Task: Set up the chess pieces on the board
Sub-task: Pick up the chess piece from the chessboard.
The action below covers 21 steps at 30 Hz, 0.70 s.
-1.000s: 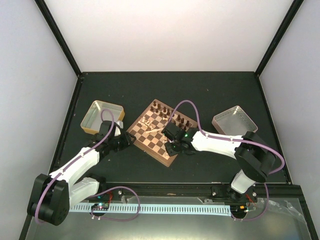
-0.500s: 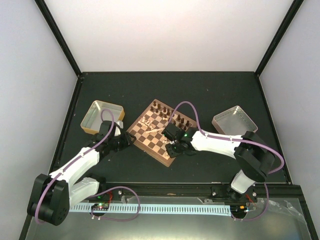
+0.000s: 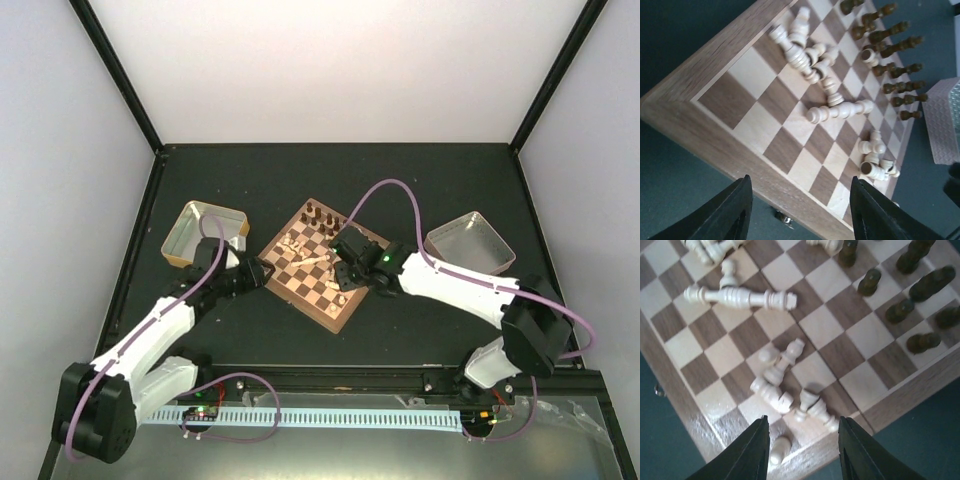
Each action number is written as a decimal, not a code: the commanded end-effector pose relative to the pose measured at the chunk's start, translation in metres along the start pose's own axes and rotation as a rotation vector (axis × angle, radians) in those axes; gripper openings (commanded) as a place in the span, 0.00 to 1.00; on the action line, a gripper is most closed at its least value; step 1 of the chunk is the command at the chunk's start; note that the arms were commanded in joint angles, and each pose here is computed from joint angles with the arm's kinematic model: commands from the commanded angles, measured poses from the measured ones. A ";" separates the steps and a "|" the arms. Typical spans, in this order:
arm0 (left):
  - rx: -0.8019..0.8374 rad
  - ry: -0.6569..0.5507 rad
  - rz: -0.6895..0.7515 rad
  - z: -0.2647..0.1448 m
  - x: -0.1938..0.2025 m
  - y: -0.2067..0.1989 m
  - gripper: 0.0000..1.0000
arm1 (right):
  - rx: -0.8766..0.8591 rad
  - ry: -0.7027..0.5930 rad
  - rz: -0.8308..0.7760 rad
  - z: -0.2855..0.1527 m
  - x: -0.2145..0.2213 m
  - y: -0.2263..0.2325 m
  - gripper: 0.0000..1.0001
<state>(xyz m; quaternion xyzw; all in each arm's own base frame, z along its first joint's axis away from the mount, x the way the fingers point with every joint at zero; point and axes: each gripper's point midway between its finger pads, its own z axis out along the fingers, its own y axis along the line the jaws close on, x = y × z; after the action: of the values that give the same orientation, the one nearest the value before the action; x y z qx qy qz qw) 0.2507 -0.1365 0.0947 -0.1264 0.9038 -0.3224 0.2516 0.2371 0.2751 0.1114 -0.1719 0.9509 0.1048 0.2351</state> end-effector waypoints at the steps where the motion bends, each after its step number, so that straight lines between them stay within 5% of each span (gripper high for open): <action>1: 0.084 -0.052 0.095 -0.017 -0.017 -0.032 0.57 | 0.036 -0.080 0.045 0.004 -0.036 -0.003 0.40; 13: 0.050 -0.210 0.127 -0.038 -0.036 -0.030 0.59 | 0.012 0.057 -0.096 0.054 -0.040 0.025 0.40; 21: 0.052 -0.342 0.154 -0.060 -0.051 -0.033 0.59 | 0.010 0.116 -0.123 0.069 -0.031 0.028 0.29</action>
<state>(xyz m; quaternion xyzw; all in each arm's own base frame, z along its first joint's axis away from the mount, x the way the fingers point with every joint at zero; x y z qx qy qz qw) 0.2597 -0.1188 0.1647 -0.1030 0.8566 -0.3168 0.3940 0.2802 0.3236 0.0667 -0.2221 0.9535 0.0709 0.1910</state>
